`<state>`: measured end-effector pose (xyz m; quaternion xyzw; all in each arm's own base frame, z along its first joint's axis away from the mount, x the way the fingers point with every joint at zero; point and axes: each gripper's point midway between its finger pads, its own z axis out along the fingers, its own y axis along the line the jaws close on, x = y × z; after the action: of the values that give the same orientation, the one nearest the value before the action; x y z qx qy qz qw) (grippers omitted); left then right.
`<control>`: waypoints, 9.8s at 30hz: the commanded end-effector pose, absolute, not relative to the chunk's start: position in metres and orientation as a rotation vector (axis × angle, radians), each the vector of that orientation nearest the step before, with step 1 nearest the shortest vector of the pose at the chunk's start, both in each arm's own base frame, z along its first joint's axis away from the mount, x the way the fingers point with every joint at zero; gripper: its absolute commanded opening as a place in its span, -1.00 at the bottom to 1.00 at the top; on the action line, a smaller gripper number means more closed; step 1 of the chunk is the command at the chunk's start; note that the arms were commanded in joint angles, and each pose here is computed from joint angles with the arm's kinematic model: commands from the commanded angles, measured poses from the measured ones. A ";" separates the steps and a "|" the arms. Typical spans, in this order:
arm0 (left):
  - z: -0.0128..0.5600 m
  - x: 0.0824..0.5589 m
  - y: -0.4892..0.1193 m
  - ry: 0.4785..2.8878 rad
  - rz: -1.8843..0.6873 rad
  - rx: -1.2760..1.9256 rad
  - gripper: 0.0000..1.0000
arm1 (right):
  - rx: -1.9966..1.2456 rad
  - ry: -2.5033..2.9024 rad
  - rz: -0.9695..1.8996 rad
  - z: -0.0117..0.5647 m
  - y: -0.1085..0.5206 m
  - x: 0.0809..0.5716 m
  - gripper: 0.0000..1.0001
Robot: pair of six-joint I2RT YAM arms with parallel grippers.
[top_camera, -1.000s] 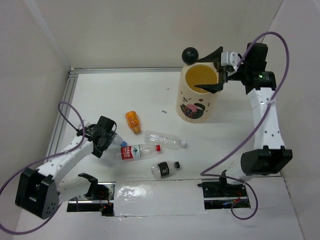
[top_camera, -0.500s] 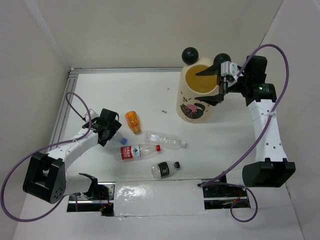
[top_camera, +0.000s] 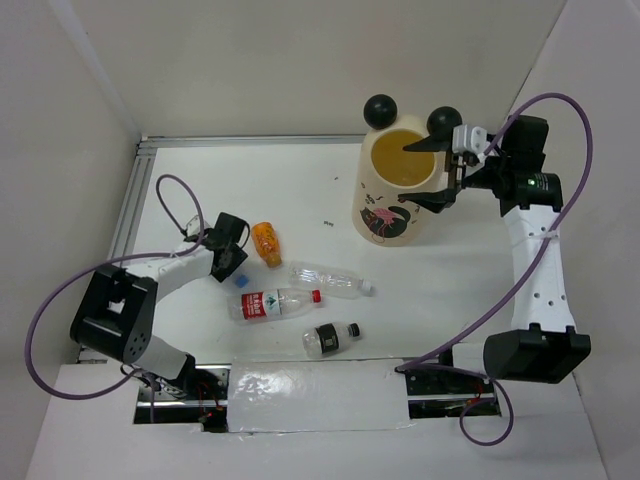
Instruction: Put the plastic bottles in the bin
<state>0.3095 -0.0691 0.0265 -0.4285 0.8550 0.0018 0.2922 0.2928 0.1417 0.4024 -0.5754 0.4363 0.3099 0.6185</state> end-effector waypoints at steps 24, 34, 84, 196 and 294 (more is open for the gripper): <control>0.440 0.314 -0.351 1.470 -1.278 0.772 -0.89 | -1.055 1.435 0.378 0.355 0.061 0.312 -0.24; 0.474 0.371 -0.419 1.136 -1.059 0.503 -0.76 | -1.015 1.523 0.289 0.339 0.046 0.312 -0.09; 0.164 0.165 -0.133 2.220 -0.523 -0.579 0.87 | -1.645 1.743 0.659 0.116 0.341 0.281 0.99; 0.463 0.440 -0.425 1.093 -0.425 -0.113 0.75 | -1.221 1.636 0.553 0.262 0.080 0.215 -0.30; 0.070 0.390 -0.156 2.246 -0.205 -0.610 0.98 | -1.381 0.904 0.486 0.417 0.127 0.327 0.59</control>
<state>0.3748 -0.1582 0.0663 -0.2428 0.8902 -0.1152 0.3678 0.3671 0.1239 0.3798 -0.6063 0.4273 0.1993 0.6404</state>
